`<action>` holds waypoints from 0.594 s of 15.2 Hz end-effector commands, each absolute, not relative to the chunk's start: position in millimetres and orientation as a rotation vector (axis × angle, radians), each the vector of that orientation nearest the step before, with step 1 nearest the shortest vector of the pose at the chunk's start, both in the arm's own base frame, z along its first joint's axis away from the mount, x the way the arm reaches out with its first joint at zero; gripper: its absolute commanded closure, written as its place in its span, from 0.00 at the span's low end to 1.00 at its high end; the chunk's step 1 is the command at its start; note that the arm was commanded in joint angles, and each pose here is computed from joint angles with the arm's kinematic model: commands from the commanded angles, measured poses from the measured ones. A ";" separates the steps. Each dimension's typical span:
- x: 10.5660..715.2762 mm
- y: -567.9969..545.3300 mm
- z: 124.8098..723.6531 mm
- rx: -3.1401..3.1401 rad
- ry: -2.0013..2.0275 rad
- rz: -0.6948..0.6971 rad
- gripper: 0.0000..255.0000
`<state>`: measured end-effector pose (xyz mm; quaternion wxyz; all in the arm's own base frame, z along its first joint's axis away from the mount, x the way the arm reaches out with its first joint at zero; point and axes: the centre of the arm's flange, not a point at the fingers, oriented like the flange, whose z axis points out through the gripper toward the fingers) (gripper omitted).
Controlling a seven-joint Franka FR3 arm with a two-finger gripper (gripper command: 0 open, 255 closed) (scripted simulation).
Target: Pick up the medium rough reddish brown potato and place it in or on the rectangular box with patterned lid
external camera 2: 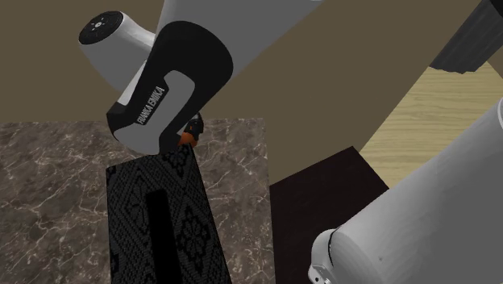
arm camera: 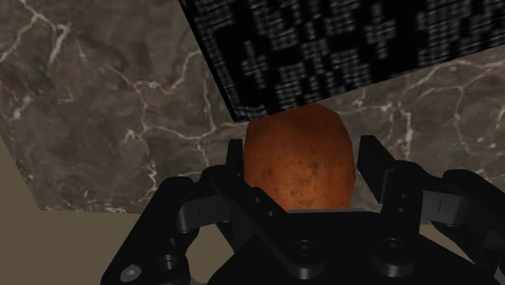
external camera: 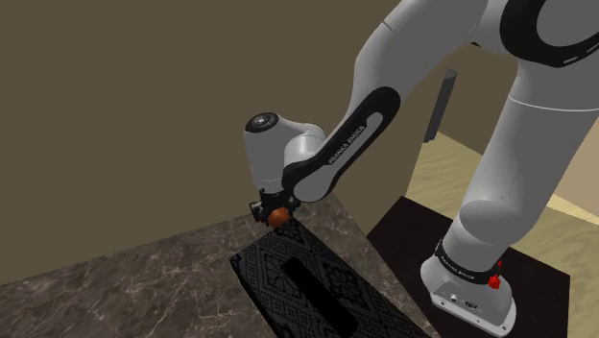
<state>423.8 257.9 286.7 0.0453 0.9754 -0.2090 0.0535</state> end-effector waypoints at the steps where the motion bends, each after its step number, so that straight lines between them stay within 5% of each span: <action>1: 423.8 257.6 286.4 2.978 -0.639 0.162 1.00; 9: 423.9 257.4 312.7 2.979 -0.639 0.162 1.00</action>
